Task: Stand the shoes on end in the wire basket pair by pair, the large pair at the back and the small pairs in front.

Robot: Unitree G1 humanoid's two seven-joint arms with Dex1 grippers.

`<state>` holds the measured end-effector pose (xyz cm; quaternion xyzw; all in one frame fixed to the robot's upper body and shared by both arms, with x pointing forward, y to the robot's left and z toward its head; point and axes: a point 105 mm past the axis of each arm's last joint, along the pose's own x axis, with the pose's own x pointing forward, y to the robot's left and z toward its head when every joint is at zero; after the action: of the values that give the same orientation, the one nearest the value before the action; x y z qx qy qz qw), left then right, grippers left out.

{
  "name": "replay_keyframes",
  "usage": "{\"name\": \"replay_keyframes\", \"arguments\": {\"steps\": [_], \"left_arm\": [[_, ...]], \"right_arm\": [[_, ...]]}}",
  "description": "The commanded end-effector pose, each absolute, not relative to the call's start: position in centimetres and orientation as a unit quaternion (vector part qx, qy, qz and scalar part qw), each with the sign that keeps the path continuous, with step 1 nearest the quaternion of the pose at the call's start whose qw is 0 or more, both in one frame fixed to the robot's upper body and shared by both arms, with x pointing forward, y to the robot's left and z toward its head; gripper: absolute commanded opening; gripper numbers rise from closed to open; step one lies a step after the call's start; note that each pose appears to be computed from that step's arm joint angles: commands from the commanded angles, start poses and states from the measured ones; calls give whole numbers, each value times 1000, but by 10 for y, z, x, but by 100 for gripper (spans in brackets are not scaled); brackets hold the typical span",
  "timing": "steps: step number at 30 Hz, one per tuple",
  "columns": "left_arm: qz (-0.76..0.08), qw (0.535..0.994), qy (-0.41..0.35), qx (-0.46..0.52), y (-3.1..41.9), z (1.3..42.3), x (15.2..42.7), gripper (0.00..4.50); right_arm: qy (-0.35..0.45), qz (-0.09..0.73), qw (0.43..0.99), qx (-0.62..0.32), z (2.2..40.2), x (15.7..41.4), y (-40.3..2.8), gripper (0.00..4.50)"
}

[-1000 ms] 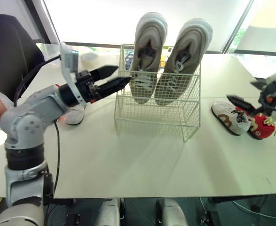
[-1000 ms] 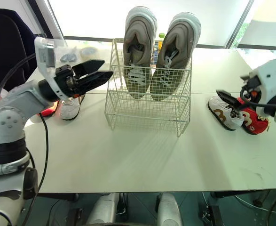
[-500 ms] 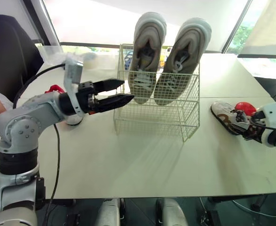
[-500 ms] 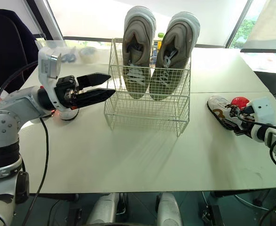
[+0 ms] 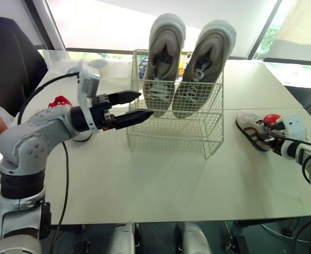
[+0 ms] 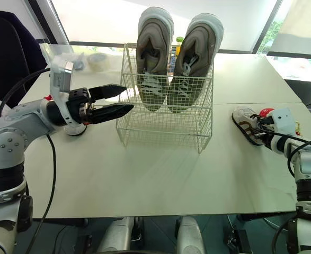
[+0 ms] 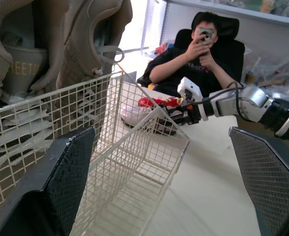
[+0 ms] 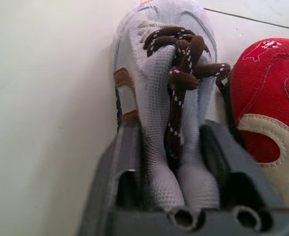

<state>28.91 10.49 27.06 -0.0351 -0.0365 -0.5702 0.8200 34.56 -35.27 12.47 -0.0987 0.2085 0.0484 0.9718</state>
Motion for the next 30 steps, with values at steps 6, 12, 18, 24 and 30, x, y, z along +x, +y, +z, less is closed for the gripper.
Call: {"name": "replay_keyframes", "arguments": {"steps": [6,12,18,24,30], "left_arm": [[-563,823,-58,-45,108,289,294,450],[-575,812,-59,-83,115,311,305,450],[-597,793,-67,-98,116,333,311,450],[-634,763,-67,-106,111,352,310,450],[-645,755,-55,-105,108,352,310,450]], "right_arm": [[33,54,979,-192,240,347,-334,33],[-168,64,931,-318,379,304,-289,33],[-273,177,870,-371,419,269,-221,33],[-262,313,794,-450,384,266,-154,33],[-266,362,743,-495,360,271,-129,33]]}}
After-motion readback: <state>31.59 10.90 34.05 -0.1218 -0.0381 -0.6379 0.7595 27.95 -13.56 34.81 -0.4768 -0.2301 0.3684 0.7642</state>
